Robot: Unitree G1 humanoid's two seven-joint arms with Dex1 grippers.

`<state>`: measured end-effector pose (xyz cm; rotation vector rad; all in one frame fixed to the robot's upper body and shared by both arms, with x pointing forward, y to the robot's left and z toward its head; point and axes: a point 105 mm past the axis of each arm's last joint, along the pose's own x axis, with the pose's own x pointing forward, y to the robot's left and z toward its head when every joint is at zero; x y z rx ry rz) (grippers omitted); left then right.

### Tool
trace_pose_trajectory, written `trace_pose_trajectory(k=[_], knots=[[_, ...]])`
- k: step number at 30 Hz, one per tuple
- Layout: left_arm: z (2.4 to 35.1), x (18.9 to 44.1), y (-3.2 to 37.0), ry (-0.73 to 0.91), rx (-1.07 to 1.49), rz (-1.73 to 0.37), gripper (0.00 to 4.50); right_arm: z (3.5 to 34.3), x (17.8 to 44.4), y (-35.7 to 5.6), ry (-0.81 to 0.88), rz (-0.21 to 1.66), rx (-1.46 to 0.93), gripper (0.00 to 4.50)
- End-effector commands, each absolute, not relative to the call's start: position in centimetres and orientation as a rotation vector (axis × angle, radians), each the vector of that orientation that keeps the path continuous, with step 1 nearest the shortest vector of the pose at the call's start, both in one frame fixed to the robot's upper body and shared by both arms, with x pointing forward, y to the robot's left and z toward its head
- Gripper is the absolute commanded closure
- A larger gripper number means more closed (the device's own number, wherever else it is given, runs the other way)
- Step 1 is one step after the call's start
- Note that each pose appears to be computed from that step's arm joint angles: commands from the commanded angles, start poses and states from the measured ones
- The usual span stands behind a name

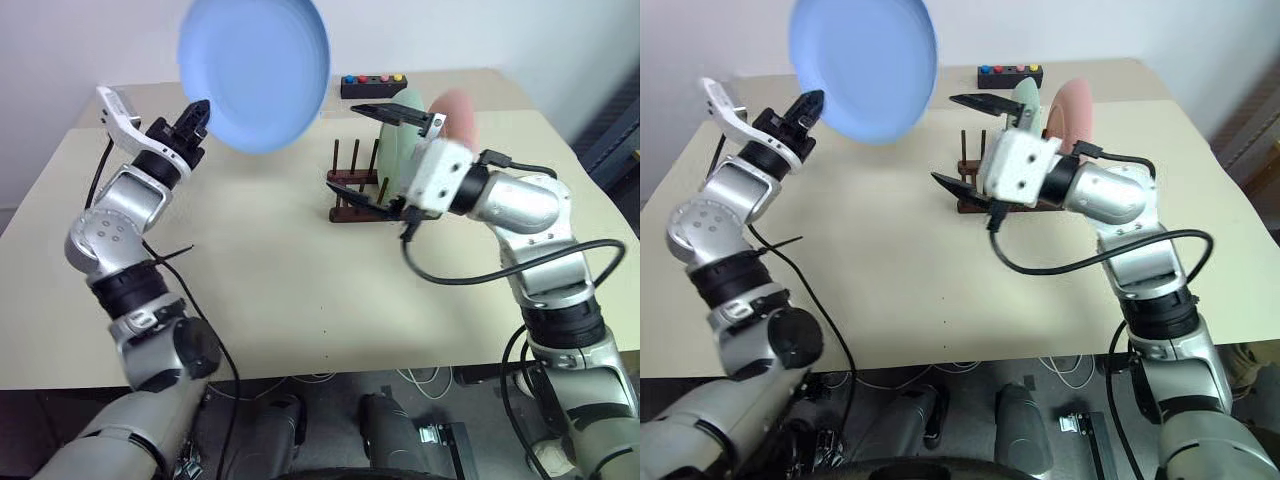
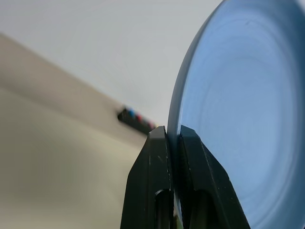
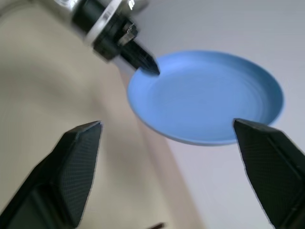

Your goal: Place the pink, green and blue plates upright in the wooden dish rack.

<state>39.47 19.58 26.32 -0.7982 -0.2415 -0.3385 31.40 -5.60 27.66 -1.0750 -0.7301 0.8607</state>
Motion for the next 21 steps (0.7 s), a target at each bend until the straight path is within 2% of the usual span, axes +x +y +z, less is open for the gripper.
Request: trace_pose_trajectory(k=[1, 6, 10, 15, 20, 21], knots=[[28.6, 38.2, 18.5, -0.349, -0.766, -0.331, 4.47, 27.7, 32.3, -5.3, -0.823, 0.733, -1.345, 0.0], [27.9, 37.6, 16.2, -0.344, -0.789, -0.344, 4.47, 27.5, 33.4, -4.0, -0.85, 0.632, -1.408, 0.0], [27.5, 37.0, 14.8, -0.328, -0.837, -0.388, 4.47, 26.5, 33.6, -3.0, -0.838, 0.629, -1.406, 0.0], [27.2, 36.6, 14.1, -0.311, -0.838, -0.409, 4.47, 27.0, 34.5, -3.2, -0.83, 0.564, -1.413, 0.0], [27.1, 36.3, 13.3, -0.297, -0.838, -0.447, 4.47, 25.9, 35.4, -3.5, -0.792, 0.556, -1.455, 0.0], [27.0, 36.2, 13.1, -0.294, -0.833, -0.452, 4.5, 25.8, 35.5, -3.6, -0.781, 0.555, -1.455, 0.26]])
